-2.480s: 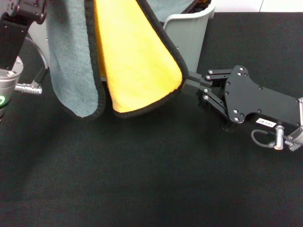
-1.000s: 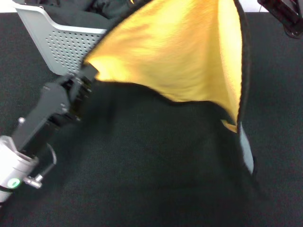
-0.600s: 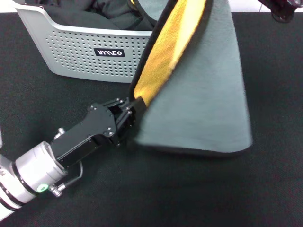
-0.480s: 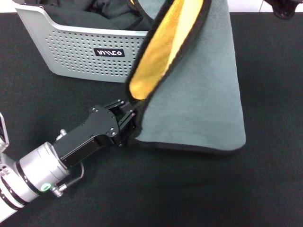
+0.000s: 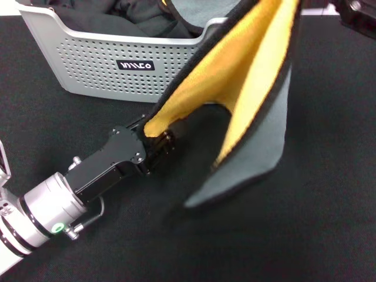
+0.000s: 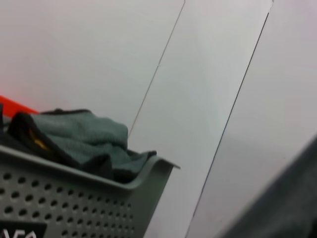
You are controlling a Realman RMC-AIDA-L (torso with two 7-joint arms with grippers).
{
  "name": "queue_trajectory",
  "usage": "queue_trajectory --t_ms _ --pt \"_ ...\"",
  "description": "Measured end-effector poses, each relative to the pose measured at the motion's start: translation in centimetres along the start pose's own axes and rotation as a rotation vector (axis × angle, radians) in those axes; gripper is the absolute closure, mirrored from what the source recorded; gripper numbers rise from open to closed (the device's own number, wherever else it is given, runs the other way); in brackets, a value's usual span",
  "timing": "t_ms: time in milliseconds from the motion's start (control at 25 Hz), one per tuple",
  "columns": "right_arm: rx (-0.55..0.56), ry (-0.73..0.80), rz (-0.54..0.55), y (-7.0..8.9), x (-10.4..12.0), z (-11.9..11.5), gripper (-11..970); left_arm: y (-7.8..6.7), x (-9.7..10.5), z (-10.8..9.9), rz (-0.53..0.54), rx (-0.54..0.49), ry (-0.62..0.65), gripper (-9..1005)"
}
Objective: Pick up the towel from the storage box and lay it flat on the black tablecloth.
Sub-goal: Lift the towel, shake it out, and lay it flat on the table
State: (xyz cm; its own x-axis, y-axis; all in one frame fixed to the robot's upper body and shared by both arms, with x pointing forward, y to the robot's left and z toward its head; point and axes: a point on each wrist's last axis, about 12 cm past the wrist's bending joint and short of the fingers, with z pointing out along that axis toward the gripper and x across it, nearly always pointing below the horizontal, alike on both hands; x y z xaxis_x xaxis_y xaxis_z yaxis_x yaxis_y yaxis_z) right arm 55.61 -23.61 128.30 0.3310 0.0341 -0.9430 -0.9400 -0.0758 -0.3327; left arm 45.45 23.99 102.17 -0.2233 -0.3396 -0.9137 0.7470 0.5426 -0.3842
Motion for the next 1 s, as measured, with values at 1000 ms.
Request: queue_trajectory --t_ms 1000 --pt "0.036 0.107 -0.012 -0.8 -1.6 -3.0 959 -0.3 -0.7 0.1 0.043 0.023 -0.064 567"
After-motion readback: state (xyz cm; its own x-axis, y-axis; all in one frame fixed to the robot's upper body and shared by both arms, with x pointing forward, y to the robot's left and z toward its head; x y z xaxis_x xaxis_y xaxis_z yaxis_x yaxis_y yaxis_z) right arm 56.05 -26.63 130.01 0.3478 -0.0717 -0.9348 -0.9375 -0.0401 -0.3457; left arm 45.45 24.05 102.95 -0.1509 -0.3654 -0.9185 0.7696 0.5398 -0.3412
